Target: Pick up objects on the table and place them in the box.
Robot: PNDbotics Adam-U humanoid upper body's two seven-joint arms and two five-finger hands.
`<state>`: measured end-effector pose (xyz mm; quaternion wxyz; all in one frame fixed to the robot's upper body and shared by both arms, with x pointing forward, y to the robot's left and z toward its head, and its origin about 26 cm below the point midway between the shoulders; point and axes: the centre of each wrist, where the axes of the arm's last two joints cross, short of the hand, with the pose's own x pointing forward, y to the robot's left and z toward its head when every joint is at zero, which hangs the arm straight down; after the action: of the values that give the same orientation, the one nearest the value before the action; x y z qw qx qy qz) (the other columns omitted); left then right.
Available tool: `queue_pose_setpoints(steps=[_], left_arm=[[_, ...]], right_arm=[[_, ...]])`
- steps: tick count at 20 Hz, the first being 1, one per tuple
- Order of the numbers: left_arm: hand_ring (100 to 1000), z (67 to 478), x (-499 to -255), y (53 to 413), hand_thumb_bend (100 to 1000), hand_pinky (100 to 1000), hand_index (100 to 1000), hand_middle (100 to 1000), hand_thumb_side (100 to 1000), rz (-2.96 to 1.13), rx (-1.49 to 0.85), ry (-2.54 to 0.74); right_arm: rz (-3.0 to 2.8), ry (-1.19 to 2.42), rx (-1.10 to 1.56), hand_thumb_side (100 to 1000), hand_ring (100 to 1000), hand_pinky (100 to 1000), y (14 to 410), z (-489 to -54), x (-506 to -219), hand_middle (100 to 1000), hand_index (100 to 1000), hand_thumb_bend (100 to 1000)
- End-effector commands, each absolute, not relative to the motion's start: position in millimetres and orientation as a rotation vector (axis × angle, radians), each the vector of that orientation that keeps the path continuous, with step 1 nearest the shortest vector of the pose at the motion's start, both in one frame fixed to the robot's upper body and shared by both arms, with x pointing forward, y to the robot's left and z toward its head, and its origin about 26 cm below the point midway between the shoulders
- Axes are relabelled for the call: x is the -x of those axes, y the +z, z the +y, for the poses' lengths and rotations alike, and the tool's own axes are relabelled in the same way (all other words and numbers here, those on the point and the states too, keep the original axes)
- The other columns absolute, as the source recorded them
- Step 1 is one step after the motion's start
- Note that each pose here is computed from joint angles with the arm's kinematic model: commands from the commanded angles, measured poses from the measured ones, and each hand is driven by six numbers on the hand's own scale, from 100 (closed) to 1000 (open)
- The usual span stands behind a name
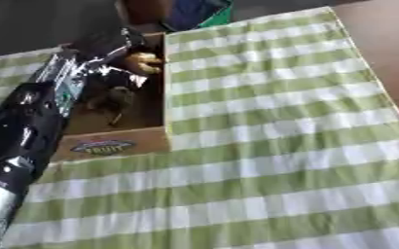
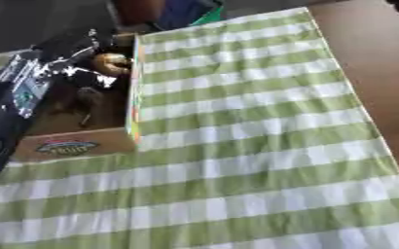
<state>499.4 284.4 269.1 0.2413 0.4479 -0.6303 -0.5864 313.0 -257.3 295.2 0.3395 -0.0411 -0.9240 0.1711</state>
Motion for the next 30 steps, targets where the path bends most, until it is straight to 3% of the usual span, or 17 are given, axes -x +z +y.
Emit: queue_pose_setpoints(steps=[1, 4, 5, 6, 7, 11, 22, 30], left_arm=[[765, 288, -497, 281, 425, 526, 851, 721, 697, -1.711, -1.288, -1.611], [765, 287, -497, 281, 425, 526, 851, 721, 697, -1.709, -1.300, -1.616], [853, 288, -497, 283, 767, 601, 901, 820, 872, -1.711, -1.309, -1.611], [859, 288, -496, 286, 799, 607, 901, 826, 883, -1.712, -1.328, -1.600], [876, 288, -495, 289, 923, 621, 902, 843, 932, -1.710, -1.352, -1.592], [884, 291, -492, 298, 998, 628, 893, 849, 984, -1.711, -1.456, -1.534], [874, 296, -481, 321, 951, 625, 877, 834, 981, -1.800, -1.534, -1.478], [812, 299, -461, 343, 732, 593, 840, 765, 921, -1.917, -1.553, -1.424]], right_arm=[[-2.432, 0.445, 0.112, 991, 766, 866, 302, -259, -308, 670, 884, 100], [-2.431, 0.445, 0.111, 991, 766, 866, 302, -259, -308, 670, 884, 100], [-2.430, 0.445, 0.110, 991, 766, 866, 302, -259, -308, 669, 885, 100], [-2.428, 0.445, 0.110, 991, 766, 866, 301, -259, -308, 669, 885, 100], [-2.426, 0.445, 0.110, 991, 765, 866, 301, -259, -308, 667, 884, 100], [-2.416, 0.442, 0.113, 990, 765, 866, 299, -260, -308, 666, 885, 100], [-2.390, 0.420, 0.128, 988, 766, 865, 294, -264, -308, 665, 884, 100], [-2.380, 0.395, 0.143, 989, 768, 864, 290, -267, -308, 666, 884, 100]])
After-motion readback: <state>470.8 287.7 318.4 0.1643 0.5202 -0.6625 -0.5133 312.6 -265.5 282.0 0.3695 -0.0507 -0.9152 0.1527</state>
